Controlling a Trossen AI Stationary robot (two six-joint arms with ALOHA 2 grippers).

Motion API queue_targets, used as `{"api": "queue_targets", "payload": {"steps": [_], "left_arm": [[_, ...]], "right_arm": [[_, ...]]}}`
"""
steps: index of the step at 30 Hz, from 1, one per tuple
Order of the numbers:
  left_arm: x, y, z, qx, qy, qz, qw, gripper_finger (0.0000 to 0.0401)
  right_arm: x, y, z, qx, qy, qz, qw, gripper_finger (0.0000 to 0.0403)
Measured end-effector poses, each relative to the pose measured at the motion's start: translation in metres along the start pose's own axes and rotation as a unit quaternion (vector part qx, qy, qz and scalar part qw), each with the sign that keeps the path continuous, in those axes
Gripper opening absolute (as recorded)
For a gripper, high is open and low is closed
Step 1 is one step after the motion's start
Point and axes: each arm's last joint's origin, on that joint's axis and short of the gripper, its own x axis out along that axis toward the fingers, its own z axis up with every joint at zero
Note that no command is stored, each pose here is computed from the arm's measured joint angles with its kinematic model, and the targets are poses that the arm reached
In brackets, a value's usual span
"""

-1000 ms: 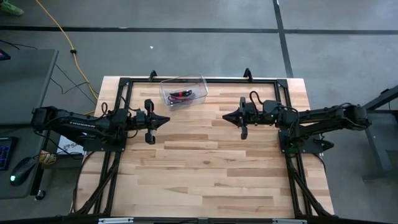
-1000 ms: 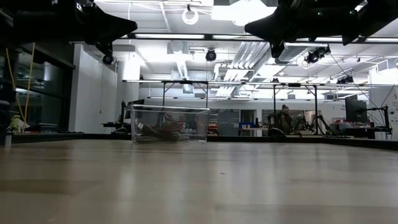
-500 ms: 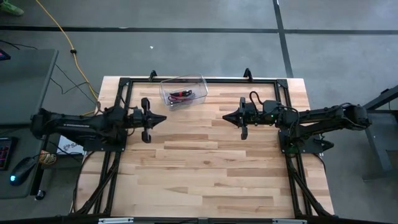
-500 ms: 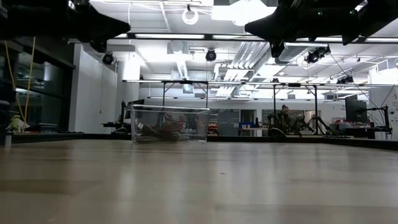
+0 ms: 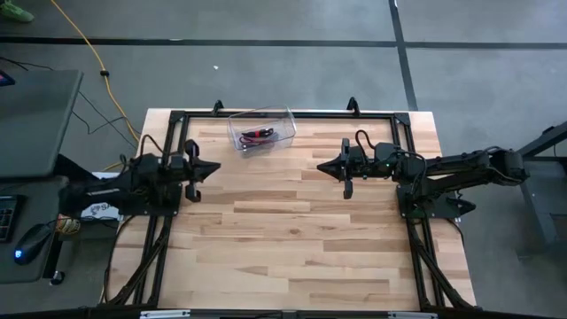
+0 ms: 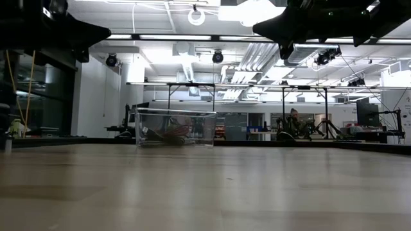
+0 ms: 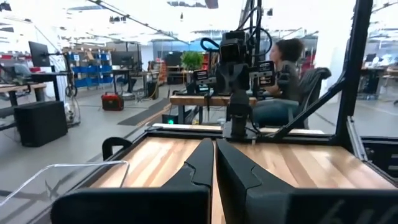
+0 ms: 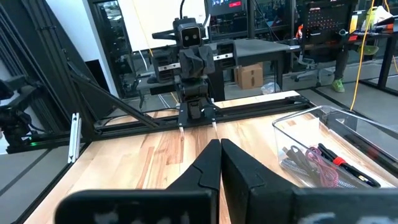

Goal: Pick and place USB-C Cables
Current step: Return to Home Position

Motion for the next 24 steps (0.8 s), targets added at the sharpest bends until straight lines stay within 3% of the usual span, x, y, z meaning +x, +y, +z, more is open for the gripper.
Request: {"api": "queue_targets", "payload": {"steps": [7, 12, 24], "left_arm": [[-0.004, 0.002, -0.015, -0.035, -0.008, 0.009, 0.999, 0.0], [-0.003, 0.002, -0.025, -0.064, 0.023, 0.01, 0.998, 0.0], [-0.005, -0.014, -0.031, -0.09, 0.061, -0.032, 0.994, 0.0]], "right_arm": [[0.0, 0.0, 0.0, 0.0, 0.0, 0.0, 1.0, 0.0], [0.0, 0.0, 0.0, 0.0, 0.0, 0.0, 1.0, 0.0], [0.0, 0.0, 0.0, 0.0, 0.0, 0.0, 1.0, 0.0]]}}
